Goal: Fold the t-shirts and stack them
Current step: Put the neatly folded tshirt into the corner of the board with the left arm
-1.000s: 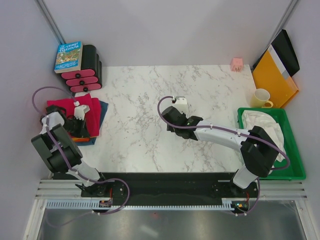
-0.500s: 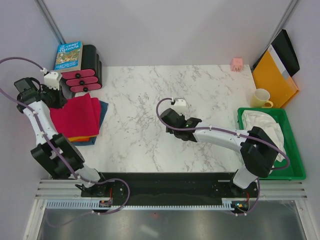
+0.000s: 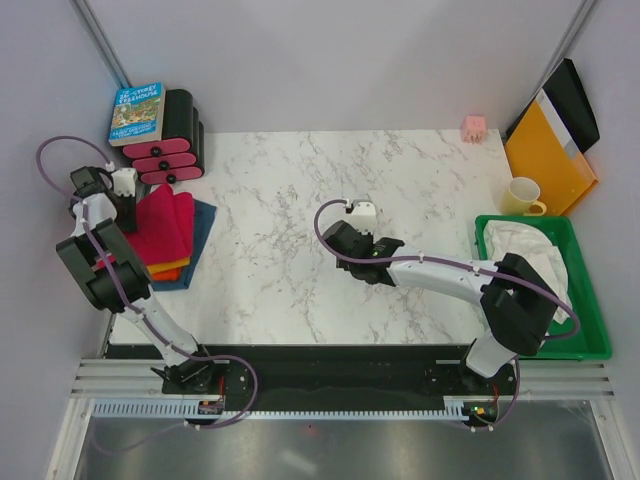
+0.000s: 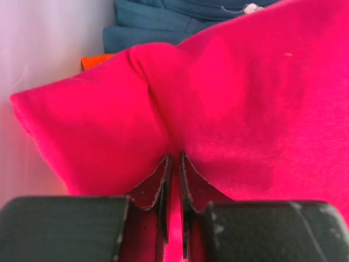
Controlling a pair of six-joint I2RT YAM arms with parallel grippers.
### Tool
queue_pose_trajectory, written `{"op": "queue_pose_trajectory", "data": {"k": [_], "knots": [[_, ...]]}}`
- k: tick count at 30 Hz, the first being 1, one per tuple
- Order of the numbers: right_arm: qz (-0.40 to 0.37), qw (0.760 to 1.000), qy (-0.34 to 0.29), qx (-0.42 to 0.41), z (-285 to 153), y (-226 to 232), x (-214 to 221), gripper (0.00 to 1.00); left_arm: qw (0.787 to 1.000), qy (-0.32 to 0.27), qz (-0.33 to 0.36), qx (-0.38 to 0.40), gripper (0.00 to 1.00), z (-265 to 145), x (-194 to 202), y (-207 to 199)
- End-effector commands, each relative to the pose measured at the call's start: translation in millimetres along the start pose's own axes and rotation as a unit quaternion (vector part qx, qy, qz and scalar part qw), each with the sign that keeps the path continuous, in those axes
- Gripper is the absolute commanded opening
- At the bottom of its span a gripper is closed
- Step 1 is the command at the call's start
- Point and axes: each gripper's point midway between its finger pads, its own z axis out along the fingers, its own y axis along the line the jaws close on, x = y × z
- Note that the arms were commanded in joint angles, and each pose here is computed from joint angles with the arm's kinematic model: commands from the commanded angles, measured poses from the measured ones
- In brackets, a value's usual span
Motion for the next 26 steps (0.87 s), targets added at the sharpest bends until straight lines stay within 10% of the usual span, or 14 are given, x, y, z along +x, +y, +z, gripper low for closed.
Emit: {"op": "queue_pose_trajectory", "data": {"k": [1,4,14,26], "knots": [[0.017,1.0,-0.025,0.004,-13.8,-5.6,-15.3,0.43,0.999,-0.045,-0.004,-0.017,0.19,-9.0,-22.2,2.4],[0.015,0.999,-0.028,0.008,-14.4,-9.1,-15.6,0.43,0.99,-0.137,0.01,0.026,0.26,-52.6,-56.6,-21.1],[0.015,1.0,-0.026,-0.003,-13.1,3.1,-14.8,0.43,0.945,-0.289,0.086,0.124,0.99,-192.7,-113.2,-127.2],[-0.014,0.997,-0.079,0.002,-29.2,12.6,-64.4,0.45,0.936,-0.221,0.151,0.229,1.0,-229.3,-67.3,-311.8]]}}
